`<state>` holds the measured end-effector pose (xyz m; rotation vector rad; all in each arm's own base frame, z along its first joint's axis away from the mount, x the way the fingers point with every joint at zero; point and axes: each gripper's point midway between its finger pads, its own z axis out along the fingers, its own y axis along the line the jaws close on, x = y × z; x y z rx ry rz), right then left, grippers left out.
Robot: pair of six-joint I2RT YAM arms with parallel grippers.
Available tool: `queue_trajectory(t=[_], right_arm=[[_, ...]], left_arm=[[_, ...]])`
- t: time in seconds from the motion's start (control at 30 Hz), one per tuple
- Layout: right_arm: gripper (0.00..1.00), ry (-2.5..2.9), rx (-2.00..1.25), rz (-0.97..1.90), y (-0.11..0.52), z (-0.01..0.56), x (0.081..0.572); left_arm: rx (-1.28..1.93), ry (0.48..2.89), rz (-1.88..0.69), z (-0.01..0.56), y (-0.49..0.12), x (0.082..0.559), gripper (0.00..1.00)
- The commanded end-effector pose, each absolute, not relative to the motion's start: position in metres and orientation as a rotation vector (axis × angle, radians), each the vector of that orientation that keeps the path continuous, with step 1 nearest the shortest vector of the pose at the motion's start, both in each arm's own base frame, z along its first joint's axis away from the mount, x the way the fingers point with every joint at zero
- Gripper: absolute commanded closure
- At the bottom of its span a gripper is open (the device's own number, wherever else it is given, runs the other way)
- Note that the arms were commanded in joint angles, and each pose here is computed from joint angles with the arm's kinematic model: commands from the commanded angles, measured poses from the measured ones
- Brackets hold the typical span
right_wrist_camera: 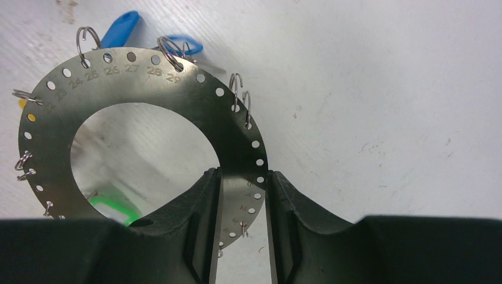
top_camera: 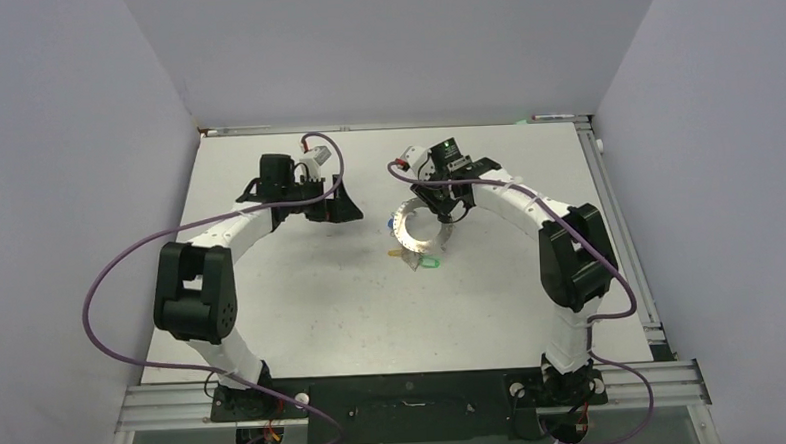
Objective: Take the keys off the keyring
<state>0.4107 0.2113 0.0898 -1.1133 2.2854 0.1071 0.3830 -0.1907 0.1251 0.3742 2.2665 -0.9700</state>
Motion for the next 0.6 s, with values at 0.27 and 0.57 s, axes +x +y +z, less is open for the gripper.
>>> queue_trajectory(t=[0.27,0.57], right_arm=[[0.89,2.007,-1.237,0.204,0.270,0.163,0.381],[0.89,1.942,-1.292,0.217,0.289,0.179,0.369]], left_arm=[[0.414,2.075,-1.440,0.156,-0.252,0.383,0.08],[0.415,2.038,-1.660,0.162,-0.271,0.356,0.39]])
